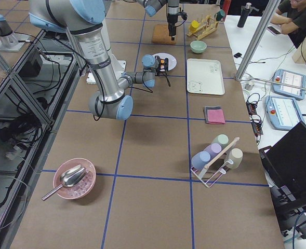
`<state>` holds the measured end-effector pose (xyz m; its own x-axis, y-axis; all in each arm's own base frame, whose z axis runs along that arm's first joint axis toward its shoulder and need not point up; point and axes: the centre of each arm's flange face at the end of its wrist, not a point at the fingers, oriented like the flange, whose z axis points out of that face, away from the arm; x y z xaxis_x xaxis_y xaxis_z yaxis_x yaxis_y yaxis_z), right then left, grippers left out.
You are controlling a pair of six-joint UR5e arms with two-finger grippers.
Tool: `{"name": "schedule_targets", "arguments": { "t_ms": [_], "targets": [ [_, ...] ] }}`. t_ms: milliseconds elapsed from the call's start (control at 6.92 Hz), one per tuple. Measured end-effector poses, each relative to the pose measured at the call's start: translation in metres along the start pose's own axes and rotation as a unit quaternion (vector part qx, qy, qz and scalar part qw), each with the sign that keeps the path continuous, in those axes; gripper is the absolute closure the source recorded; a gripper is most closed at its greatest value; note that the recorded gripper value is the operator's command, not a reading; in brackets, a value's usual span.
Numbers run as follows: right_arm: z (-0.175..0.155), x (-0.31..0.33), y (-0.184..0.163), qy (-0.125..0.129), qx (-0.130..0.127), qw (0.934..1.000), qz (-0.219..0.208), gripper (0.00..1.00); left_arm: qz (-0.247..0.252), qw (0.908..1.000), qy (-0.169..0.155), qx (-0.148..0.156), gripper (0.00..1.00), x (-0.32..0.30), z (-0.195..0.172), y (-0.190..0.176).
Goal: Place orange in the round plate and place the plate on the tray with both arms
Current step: 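Lift the plate with the right gripper while the left arm withdraws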
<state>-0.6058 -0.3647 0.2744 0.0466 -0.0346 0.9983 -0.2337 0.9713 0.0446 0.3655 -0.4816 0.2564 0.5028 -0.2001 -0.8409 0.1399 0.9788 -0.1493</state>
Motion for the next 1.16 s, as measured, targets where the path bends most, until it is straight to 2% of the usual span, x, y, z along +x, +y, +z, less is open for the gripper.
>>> {"name": "schedule_targets", "arguments": {
  "t_ms": [289,434,1012,1157],
  "targets": [
    [0.006,-0.005,0.004,-0.002,-0.003,1.0,-0.002,0.9,0.003,1.0,0.002,0.001,0.03,-0.013,-0.012,-0.011],
    [0.006,-0.009,0.003,-0.007,-0.003,1.0,-0.002,1.0,0.003,1.0,0.003,0.002,0.03,-0.017,-0.017,-0.016],
    [-0.01,-0.03,-0.013,-0.064,0.01,0.9972,0.036,1.0,0.017,0.9998,-0.005,-0.004,0.03,-0.032,-0.05,-0.034],
    [-0.012,-0.044,-0.021,-0.077,0.019,0.9951,0.059,1.0,0.02,0.9998,-0.006,-0.002,0.03,-0.035,-0.056,-0.037]
  ]
}}
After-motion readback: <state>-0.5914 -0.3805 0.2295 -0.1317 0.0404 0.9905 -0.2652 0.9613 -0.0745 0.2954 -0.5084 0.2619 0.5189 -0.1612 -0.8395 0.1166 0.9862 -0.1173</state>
